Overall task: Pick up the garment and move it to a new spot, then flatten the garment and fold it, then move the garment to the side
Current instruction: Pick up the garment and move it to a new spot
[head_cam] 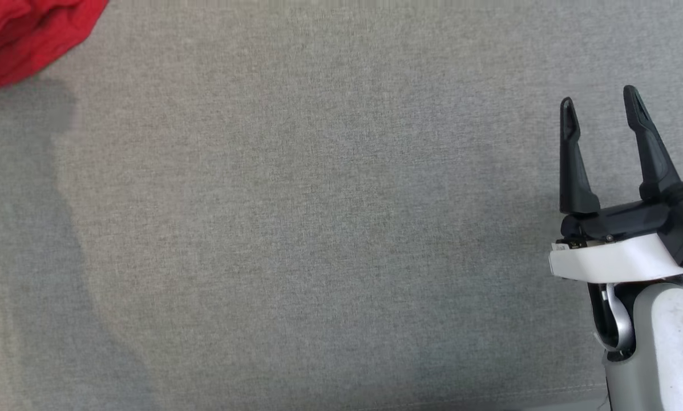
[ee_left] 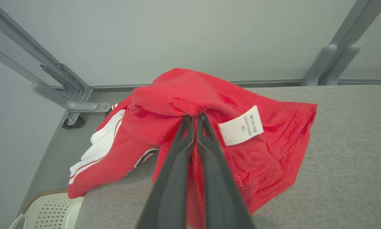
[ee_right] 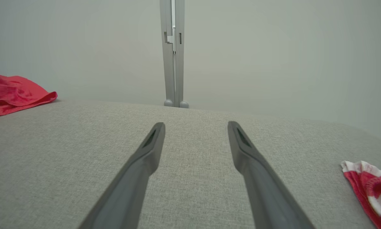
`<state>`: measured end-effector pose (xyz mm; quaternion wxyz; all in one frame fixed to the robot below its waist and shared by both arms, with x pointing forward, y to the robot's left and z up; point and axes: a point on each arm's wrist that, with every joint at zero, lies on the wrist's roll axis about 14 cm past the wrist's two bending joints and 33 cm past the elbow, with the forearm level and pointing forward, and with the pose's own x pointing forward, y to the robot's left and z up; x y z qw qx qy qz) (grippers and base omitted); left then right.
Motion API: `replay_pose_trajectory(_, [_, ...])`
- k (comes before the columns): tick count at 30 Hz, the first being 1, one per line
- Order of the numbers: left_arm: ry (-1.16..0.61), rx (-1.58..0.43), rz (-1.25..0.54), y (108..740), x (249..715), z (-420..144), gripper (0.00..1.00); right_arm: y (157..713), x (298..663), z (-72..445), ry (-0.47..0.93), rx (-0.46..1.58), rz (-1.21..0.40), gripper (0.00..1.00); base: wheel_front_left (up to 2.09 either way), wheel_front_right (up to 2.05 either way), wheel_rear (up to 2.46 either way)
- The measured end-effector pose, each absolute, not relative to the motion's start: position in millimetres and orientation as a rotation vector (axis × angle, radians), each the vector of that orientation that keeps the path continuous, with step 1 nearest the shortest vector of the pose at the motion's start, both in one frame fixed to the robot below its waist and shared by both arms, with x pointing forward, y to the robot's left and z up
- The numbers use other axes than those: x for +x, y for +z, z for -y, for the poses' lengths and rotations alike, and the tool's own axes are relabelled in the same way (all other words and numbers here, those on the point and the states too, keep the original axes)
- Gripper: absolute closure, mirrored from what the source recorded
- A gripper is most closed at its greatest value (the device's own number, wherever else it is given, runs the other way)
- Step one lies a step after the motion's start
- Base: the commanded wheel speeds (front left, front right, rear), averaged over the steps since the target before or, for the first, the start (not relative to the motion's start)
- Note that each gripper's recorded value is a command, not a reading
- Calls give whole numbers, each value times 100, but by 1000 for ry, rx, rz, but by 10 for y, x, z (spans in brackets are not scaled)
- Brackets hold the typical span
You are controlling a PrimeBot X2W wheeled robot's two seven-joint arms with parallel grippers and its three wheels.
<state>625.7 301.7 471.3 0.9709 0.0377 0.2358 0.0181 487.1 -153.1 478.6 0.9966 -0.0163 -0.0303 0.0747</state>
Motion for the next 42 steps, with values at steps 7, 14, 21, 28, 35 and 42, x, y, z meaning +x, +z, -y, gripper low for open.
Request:
replay_pose_trajectory(7, [-148,139,-279,5592,6223,-2339,100,5034,4660,1669,110,-3,104,0,0,0,0])
replay_pose_trajectory(14, [-404,177,-163,6129,5909,-1313,100,5320,4407,1791,77,20,166,0,0,0,0])
replay_pose_trajectory(21, [-754,123,-221,5631,5270,46,100,5340,4122,2065,-3,31,163,0,0,0,0])
replay_pose_trajectory(28, [-956,-71,-312,5057,4576,922,100,5347,3951,2300,-73,22,164,0,0,0,0])
replay_pose_trajectory(35, [-1049,-155,-373,4781,4062,1313,100,5323,3877,2332,-85,24,156,0,0,0,0])
replay_pose_trajectory(42, [-1013,-160,-317,4732,3986,1302,0,5269,3884,2228,-56,39,141,0,0,0,0])
